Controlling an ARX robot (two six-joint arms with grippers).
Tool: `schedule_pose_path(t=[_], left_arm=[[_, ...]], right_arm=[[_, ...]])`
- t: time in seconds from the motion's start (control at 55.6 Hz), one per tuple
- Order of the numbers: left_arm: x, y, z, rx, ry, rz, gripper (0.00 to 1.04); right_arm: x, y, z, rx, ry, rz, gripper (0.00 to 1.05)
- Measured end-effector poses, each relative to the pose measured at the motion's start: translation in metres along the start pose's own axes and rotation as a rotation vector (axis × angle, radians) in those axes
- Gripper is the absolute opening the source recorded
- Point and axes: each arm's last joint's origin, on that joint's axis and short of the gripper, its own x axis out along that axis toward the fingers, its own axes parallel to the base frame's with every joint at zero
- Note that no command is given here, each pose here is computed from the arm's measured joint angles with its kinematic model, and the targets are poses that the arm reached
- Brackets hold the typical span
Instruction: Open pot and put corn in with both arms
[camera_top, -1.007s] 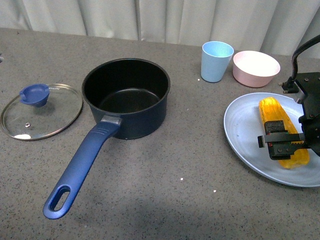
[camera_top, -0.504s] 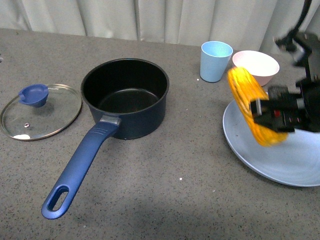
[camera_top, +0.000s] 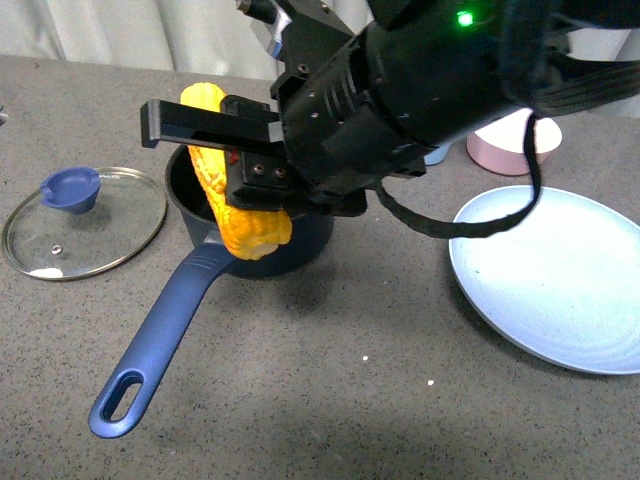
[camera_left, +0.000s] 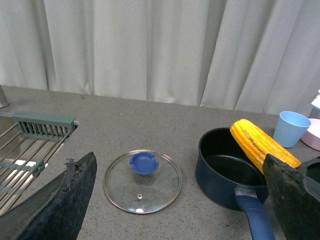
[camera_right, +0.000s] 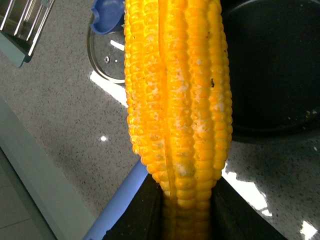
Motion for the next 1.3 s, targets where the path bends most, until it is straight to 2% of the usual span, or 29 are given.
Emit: schedule_pose_path(t=[0.198,0.45,0.81,1.007,1.151,1.241,1.295], left_arm=[[0.0,0.0,0.0,0.0,0.0,0.0,0.98],[0.0,0.0,0.0,0.0,0.0,0.0,0.98],[0.0,0.0,0.0,0.0,0.0,0.0,0.98],[0.0,0.0,0.0,0.0,0.0,0.0,0.98],[0.0,0.0,0.0,0.0,0.0,0.0,0.98],[0.0,0.0,0.0,0.0,0.0,0.0,0.98],[0.0,0.0,0.0,0.0,0.0,0.0,0.98]], right_arm=[[0.015,-0.003,0.013,0.032,-0.01,-0.008,0.18],[0.029,-0.02,0.032,0.081,-0.045,-0.062,0.17],[0.045,-0.029,0.043,0.102,-0.038,-0.093,0.17],[0.045,-0.031,0.045,0.102,-0.051,-0.102,0.52],[0.044,-0.035,0.045,0.102,-0.071,-0.101,0.82],[0.04,-0.038,0.042,0.097,-0.078,-0.116,0.96],[0.036,-0.039,0.04,0.092,-0.097,-0.133,0.97]])
